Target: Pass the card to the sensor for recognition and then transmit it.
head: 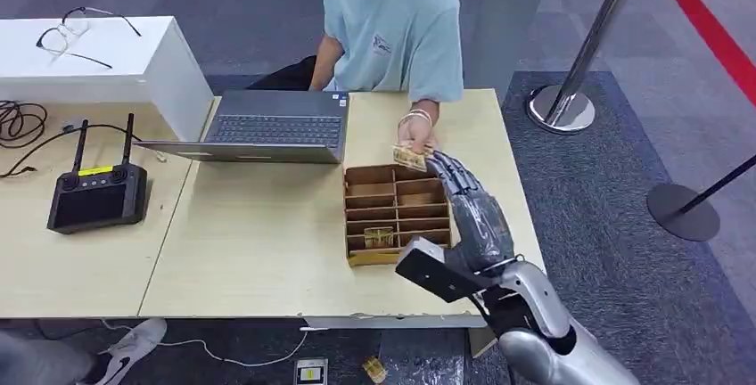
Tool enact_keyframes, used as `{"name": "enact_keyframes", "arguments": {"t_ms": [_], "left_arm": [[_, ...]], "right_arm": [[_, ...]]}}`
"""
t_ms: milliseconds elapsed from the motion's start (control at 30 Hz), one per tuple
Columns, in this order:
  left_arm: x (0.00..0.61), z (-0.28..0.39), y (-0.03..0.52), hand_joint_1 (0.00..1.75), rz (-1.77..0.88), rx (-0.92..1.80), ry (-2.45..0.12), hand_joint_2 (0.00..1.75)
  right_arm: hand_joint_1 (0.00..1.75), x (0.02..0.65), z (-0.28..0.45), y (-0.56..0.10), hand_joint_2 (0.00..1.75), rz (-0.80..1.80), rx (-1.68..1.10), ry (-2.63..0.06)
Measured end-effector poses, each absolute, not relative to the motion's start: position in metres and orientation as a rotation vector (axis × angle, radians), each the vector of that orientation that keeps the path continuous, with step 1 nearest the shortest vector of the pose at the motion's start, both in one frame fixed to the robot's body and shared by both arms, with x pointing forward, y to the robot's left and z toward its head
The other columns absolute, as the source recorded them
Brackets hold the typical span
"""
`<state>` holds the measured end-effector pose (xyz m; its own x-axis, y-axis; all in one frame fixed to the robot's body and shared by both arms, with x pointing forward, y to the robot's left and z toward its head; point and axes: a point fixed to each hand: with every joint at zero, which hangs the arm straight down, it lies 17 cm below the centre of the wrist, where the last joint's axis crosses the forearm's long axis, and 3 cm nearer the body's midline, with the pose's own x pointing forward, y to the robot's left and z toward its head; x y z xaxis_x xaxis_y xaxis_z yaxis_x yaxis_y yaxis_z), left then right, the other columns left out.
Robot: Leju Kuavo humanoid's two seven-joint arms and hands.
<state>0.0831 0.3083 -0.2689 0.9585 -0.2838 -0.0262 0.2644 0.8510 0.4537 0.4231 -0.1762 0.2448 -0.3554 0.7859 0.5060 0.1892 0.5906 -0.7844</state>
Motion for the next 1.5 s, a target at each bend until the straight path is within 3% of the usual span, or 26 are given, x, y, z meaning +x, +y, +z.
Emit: {"name": "enact_keyframes", "arguments": {"t_ms": [567,600,633,700,900,967,1133,1167,1300,1367,1500], "left_arm": [[0.085,-0.269,0.310,0.00,-0.298,0.472,-0.058,1.75],[0.085,-0.269,0.310,0.00,-0.299,0.472,-0.060,1.75],[0.086,-0.269,0.310,0.00,-0.300,0.472,-0.062,1.75],[0.086,-0.269,0.310,0.00,-0.303,0.472,-0.065,1.75],[0.086,-0.269,0.310,0.00,-0.305,0.473,-0.065,1.75],[0.085,-0.269,0.311,0.00,-0.305,0.474,-0.061,1.75],[0.084,-0.269,0.311,0.00,-0.307,0.474,-0.054,1.75],[0.084,-0.269,0.310,0.00,-0.308,0.472,-0.053,0.00],[0.083,-0.270,0.310,0.00,-0.310,0.468,-0.052,0.00],[0.083,-0.270,0.309,0.00,-0.313,0.463,-0.052,0.00],[0.083,-0.270,0.308,0.00,-0.316,0.460,-0.055,0.00]], "right_arm": [[0.00,0.433,0.248,-0.158,1.75,0.803,-0.795,-1.891],[0.07,0.434,0.250,-0.156,1.75,0.806,-0.793,-1.897],[0.24,0.434,0.251,-0.154,1.75,0.808,-0.794,-1.903],[0.31,0.435,0.253,-0.151,1.75,0.811,-0.795,-1.912],[0.23,0.437,0.256,-0.144,1.75,0.809,-0.789,-1.930],[0.12,0.438,0.256,-0.142,1.75,0.808,-0.787,-1.931],[0.16,0.438,0.251,-0.139,1.75,0.809,-0.773,-1.926],[0.14,0.438,0.250,-0.139,1.75,0.809,-0.772,-1.926],[0.21,0.439,0.249,-0.136,1.75,0.802,-0.763,-1.927],[0.56,0.439,0.248,-0.135,1.75,0.800,-0.759,-1.926],[0.63,0.440,0.245,-0.133,1.75,0.800,-0.749,-1.921]]}}
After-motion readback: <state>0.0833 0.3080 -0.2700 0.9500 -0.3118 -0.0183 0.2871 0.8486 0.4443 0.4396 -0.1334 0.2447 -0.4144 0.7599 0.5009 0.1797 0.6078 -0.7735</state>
